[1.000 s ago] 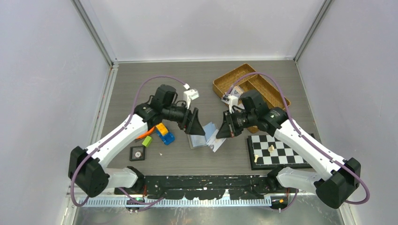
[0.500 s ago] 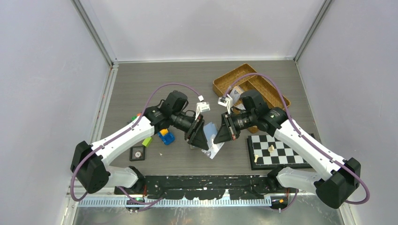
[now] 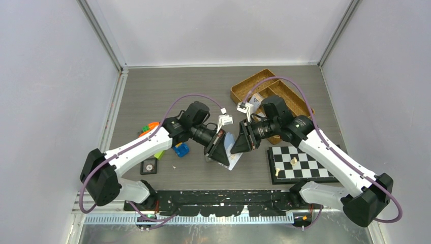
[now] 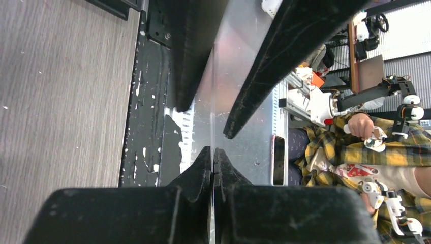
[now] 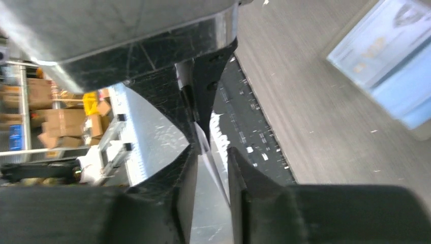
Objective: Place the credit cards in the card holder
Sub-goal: Pick up the credit card from the storage box, then insert the credit card into the card holder.
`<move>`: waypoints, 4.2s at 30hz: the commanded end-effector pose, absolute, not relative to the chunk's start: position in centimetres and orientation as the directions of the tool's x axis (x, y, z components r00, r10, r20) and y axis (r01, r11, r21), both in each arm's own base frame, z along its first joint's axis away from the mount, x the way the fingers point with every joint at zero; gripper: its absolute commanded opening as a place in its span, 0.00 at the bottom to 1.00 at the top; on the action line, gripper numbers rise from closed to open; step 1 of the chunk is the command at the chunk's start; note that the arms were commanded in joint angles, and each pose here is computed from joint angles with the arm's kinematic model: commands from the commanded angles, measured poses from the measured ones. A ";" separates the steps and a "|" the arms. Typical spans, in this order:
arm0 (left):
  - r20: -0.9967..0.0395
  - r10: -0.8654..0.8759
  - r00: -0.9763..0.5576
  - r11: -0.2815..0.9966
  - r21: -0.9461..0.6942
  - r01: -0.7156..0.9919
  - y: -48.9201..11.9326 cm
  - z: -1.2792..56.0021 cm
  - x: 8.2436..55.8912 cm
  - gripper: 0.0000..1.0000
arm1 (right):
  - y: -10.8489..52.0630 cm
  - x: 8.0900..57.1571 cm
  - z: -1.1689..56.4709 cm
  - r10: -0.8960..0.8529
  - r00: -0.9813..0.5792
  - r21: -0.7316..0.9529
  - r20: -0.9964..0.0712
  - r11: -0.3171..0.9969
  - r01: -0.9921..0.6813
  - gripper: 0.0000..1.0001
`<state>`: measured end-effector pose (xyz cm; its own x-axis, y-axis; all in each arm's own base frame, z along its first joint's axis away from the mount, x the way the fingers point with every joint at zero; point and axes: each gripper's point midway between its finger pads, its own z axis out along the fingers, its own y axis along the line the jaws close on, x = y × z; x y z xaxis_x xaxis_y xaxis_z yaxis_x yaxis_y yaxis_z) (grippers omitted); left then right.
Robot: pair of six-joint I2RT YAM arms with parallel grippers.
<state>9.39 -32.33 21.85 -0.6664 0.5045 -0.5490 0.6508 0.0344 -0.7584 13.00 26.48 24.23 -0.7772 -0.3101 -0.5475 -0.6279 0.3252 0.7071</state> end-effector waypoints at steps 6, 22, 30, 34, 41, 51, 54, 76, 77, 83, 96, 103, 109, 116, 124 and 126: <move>-0.694 0.273 -0.667 0.192 -0.640 0.744 -33.0 23.3 13.1 0.00 | 24.7 19.4 27.3 0.008 -0.626 0.522 -0.780 0.559 -0.644 0.69; -0.727 -0.130 -0.674 0.224 -0.684 0.694 -33.4 25.8 16.7 0.00 | 26.7 18.8 27.2 0.279 -0.685 0.736 -0.673 0.345 -0.583 0.57; -0.738 -0.134 -0.661 0.237 -0.672 0.702 -33.2 25.8 16.8 0.00 | 27.7 18.8 27.8 0.311 -0.702 0.768 -0.641 0.248 -0.591 0.31; -0.733 -0.131 -0.667 0.239 -0.676 0.697 -33.3 25.5 16.8 0.00 | 27.7 18.9 28.0 0.318 -0.698 0.766 -0.642 0.246 -0.593 0.17; -0.697 -0.098 -0.710 0.419 -0.676 0.606 -31.8 21.5 18.0 0.38 | 26.8 20.3 26.1 0.340 -0.671 0.750 -0.660 0.356 -0.557 0.01; -0.614 -0.049 -0.788 0.756 -0.539 0.372 -26.6 12.7 19.8 0.75 | 25.6 22.5 17.7 0.199 -0.758 0.672 -0.621 0.633 -0.384 0.01; -0.596 -0.038 -0.802 0.796 -0.503 0.336 -25.5 11.0 20.2 0.79 | 26.3 22.8 15.9 0.146 -0.790 0.658 -0.595 0.652 -0.375 0.00; -0.535 -0.049 -0.844 0.868 -0.441 0.229 -23.6 4.9 23.3 0.64 | 28.6 26.2 9.4 0.000 -0.876 0.656 -0.483 0.662 -0.362 0.01; -0.530 -0.049 -0.847 0.869 -0.441 0.225 -23.6 4.7 23.4 0.64 | 28.6 26.2 9.3 -0.001 -0.879 0.660 -0.478 0.659 -0.360 0.01; -0.510 -0.047 -0.859 0.864 -0.452 0.222 -24.0 3.8 23.5 0.50 | 28.6 26.1 8.8 0.000 -0.904 0.692 -0.428 0.643 -0.328 0.00; -0.489 -0.017 -0.872 0.887 -0.411 0.213 -23.5 1.7 23.9 0.43 | 29.0 25.8 7.6 -0.007 -0.938 0.733 -0.347 0.622 -0.276 0.00; -0.476 0.019 -0.879 0.910 -0.356 0.212 -22.6 0.4 23.6 0.36 | 28.3 25.8 7.5 0.020 -0.946 0.728 -0.323 0.643 -0.236 0.00; -0.472 0.029 -0.881 0.913 -0.346 0.216 -22.4 0.1 23.5 0.34 | 27.7 25.4 7.3 0.049 -0.956 0.734 -0.288 0.652 -0.188 0.00; -0.467 0.035 -0.884 0.912 -0.345 0.219 -22.5 0.0 23.4 0.32 | 27.4 24.9 6.4 0.069 -0.966 0.732 -0.250 0.667 -0.142 0.01; -0.464 0.034 -0.885 0.914 -0.343 0.215 -22.3 0.0 23.3 0.31 | 27.1 24.7 6.2 0.106 -0.969 0.733 -0.221 0.674 -0.094 0.00; -0.464 0.034 -0.885 0.915 -0.342 0.215 -22.3 0.0 23.2 0.31 | 27.1 24.7 6.0 0.108 -0.970 0.733 -0.216 0.675 -0.088 0.01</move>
<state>24.46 -24.47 2.54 -0.8564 -0.0144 -0.5162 0.2447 0.8690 -0.4301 24.16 26.94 4.83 -0.9777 0.0797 -0.1945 -0.0868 0.6900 0.7186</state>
